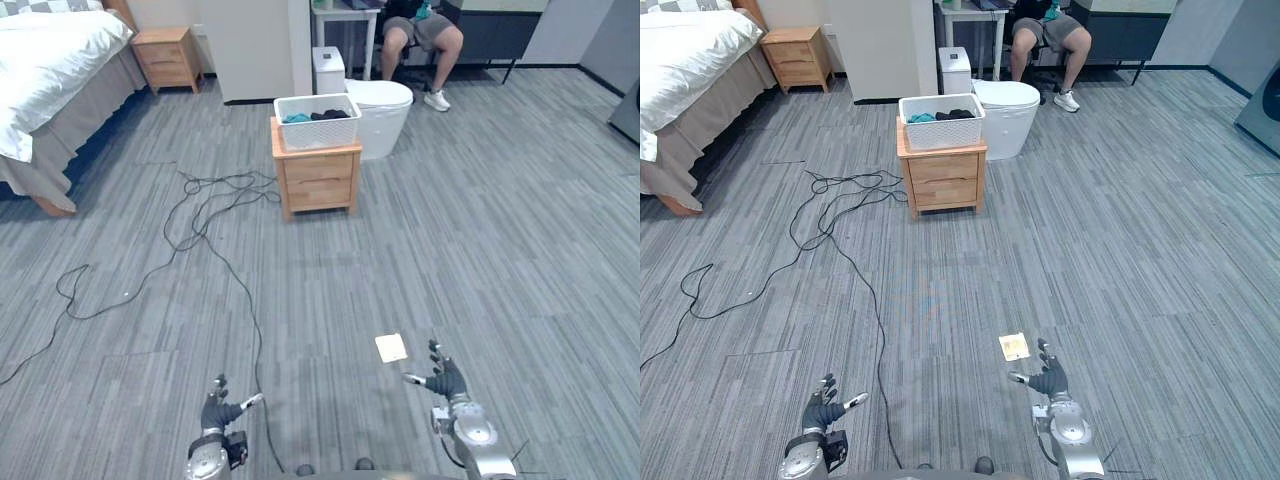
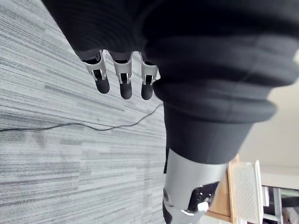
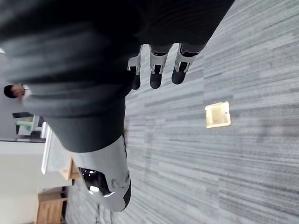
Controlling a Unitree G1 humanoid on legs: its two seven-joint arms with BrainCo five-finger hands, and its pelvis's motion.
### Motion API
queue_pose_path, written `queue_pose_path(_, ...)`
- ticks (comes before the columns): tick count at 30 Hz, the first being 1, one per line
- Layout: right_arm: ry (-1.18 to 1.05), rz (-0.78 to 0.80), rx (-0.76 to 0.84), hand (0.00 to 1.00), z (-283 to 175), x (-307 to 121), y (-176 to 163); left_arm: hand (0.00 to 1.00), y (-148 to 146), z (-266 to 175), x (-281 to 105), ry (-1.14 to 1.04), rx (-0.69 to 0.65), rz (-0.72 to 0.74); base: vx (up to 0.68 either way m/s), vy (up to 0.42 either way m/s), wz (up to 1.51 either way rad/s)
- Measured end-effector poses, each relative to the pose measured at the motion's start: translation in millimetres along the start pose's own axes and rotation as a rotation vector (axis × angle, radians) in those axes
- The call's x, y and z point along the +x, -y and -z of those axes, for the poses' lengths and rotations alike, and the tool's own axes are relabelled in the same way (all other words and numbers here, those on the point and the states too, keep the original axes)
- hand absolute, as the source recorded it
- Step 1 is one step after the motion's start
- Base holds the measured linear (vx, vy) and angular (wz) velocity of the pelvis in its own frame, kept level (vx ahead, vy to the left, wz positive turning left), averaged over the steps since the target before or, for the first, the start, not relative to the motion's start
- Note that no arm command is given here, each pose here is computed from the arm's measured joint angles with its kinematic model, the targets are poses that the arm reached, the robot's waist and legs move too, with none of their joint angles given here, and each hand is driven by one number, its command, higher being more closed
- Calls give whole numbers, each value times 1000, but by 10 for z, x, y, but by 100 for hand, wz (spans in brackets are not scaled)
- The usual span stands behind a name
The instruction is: Pick up the laundry basket with both hands and put the clothes into the washing machine.
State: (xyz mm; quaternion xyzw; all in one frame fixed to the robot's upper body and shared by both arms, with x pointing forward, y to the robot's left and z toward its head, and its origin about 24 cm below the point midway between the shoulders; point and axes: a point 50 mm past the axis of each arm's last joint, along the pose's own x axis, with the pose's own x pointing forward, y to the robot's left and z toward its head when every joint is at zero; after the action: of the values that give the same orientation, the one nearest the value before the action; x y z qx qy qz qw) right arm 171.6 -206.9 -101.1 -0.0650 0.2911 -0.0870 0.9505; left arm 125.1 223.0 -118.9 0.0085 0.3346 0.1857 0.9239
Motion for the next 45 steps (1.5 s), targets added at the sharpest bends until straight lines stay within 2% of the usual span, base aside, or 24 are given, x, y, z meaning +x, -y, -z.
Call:
queue_pose_path(11, -173, 105, 123, 0, 369, -90, 223, 0, -106, 222, -62, -97, 0, -19, -25, 1, 1)
queue_pose_path(20, -213, 141, 168, 0, 466, -133, 279, 0, -108, 243, -74, -104, -4, -8, -31, -2, 5)
queue_pose_path(25, -173, 136, 180, 0, 329, -35, 260, 0, -85, 141, -40, -64, -10, -1, 39, 20, -15)
queue_pose_path(32, -21, 75, 165, 0, -110, 160, 129, 0, -78, -121, 26, 43, -16, 7, 85, 95, -34)
queue_pose_path(36, 1, 54, 158, 0, -167, 165, 75, 0, -87, -183, 53, 63, 14, 19, 338, 72, 25)
queue_pose_path(40, 101, 40, 122, 0, -451, 249, 111, 0, 6, -311, 110, 101, -7, 24, 481, -23, 44)
queue_pose_path(44, 80, 31, 101, 0, -362, 200, 100, 0, 15, -306, 113, 98, 0, 29, 673, -128, 49)
queue_pose_path(45, 81, 28, 91, 0, -369, 199, 99, 0, 92, -263, 100, 81, -21, 40, 854, -233, 23)
